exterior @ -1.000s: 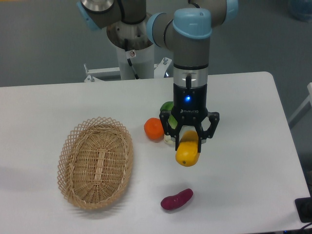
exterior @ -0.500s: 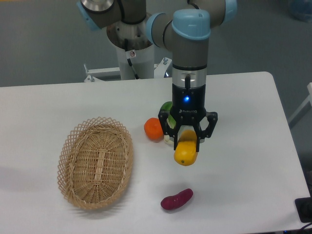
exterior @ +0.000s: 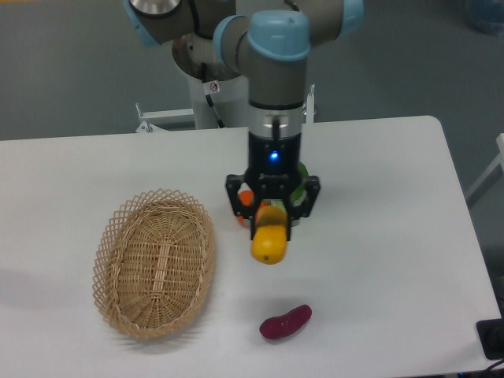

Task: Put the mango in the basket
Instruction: 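Carry the mango over the wicker basket and lower it inside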

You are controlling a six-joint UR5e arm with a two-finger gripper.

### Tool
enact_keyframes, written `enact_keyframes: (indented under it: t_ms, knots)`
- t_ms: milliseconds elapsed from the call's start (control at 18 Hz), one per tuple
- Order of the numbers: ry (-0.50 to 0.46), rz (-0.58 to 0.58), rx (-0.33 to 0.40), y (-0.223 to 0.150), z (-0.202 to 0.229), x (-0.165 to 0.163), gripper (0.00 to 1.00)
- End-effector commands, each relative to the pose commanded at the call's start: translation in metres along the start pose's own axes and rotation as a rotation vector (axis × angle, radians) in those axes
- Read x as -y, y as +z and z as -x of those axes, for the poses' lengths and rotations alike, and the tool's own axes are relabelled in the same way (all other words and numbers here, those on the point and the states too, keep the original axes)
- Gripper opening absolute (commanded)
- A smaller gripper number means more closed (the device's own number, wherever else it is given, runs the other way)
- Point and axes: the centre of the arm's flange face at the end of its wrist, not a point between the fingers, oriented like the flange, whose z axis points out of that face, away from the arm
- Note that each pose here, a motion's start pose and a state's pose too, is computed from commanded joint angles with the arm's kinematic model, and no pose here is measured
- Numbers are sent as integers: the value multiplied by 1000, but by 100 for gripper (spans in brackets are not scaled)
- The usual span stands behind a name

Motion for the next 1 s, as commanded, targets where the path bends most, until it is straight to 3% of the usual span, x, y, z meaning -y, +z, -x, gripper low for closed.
enact_keyframes:
  t_ms: [111, 389, 500, 722, 1000]
  knots:
    - [26, 51, 30, 15, -29, -9, 45]
    - [-14, 151, -3, 62, -88, -31, 45]
    - [17, 182, -12, 77, -114, -36, 45]
    - [62, 237, -39, 109, -144, -46, 46]
    - [106, 279, -24, 125, -166, -60, 50]
